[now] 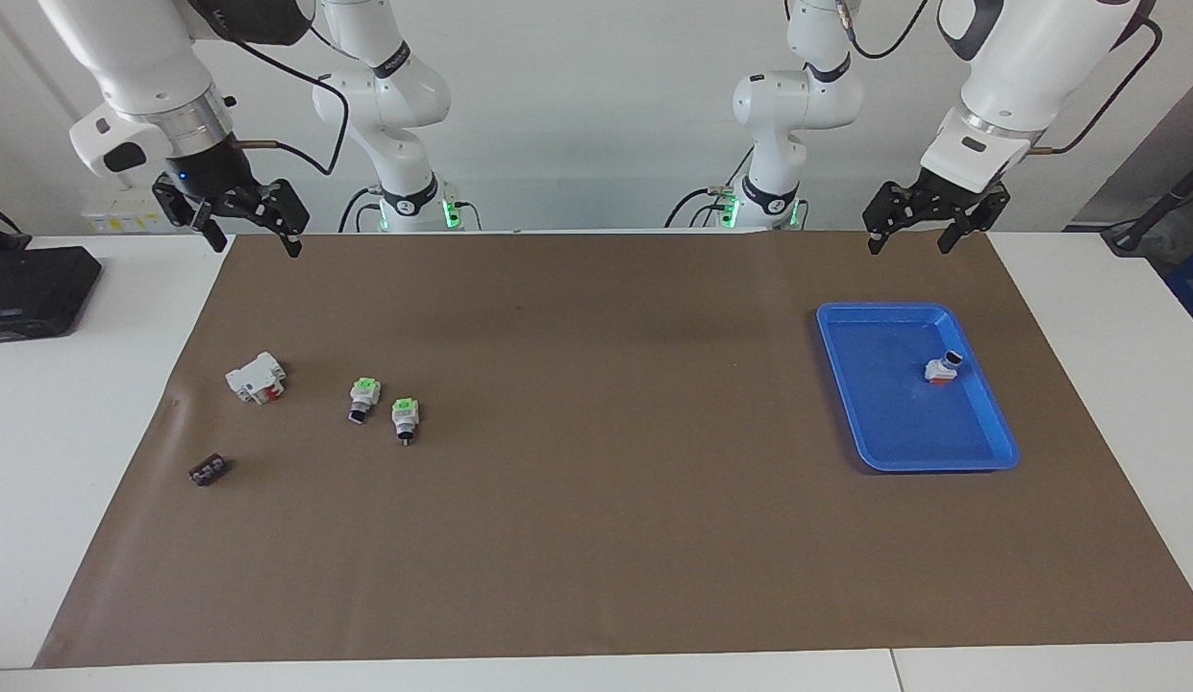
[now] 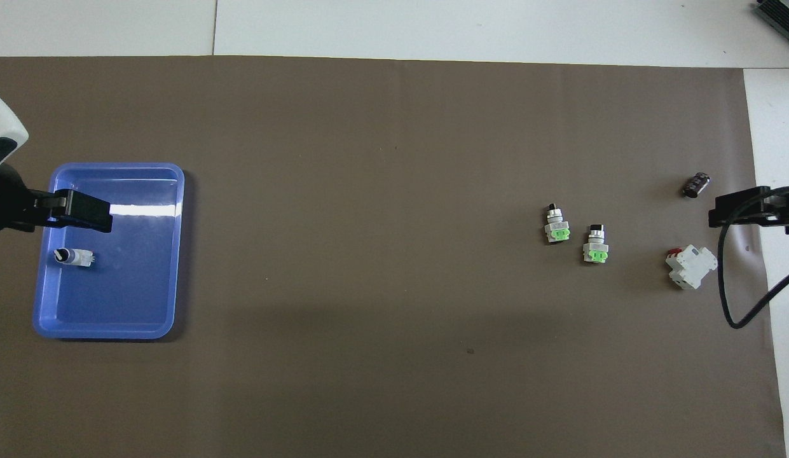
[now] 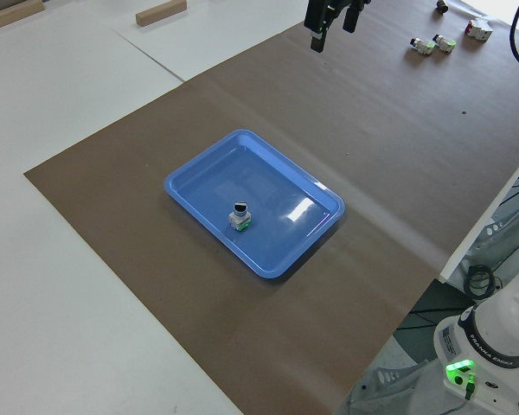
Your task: Turn and place switch with both arms
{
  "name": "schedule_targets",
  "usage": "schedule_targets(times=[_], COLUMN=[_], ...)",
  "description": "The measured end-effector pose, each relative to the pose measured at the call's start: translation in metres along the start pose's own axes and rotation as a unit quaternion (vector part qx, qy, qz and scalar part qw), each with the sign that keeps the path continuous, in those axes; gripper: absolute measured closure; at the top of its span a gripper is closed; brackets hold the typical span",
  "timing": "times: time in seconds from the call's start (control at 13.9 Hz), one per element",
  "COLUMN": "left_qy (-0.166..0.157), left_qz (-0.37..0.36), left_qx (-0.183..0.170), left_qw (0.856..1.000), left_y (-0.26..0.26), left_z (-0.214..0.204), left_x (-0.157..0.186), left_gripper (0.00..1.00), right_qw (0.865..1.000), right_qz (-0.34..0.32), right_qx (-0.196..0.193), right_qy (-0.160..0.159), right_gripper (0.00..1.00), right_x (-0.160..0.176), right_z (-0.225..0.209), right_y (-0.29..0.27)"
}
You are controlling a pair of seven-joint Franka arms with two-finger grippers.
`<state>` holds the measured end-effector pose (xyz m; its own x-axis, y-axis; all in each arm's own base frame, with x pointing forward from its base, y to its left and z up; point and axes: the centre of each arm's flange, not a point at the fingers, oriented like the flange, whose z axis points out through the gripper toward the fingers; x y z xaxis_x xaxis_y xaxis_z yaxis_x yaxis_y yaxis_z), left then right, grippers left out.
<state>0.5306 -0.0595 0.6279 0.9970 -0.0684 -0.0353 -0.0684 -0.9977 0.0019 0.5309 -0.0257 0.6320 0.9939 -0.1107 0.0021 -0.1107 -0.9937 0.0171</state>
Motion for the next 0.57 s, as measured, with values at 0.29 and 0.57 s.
schedule_targets(times=[0.29,0.57], left_qy=[0.0,0.0], left_qz=[0.0,0.0], left_qx=[0.0,0.0], left_qw=[1.0,1.0], left_y=[0.0,0.0], left_z=[0.0,0.0], left_x=[0.0,0.0], left_gripper=[0.0,0.0], right_qw=[1.0,1.0], right_qz=[0.0,0.002], right_qx=[0.0,0.0], right_qy=[0.0,0.001], right_gripper=[0.0,0.0], right_x=[0.0,-0.0001], right_z=[0.0,-0.0003], right_y=[0.0001,0.002])
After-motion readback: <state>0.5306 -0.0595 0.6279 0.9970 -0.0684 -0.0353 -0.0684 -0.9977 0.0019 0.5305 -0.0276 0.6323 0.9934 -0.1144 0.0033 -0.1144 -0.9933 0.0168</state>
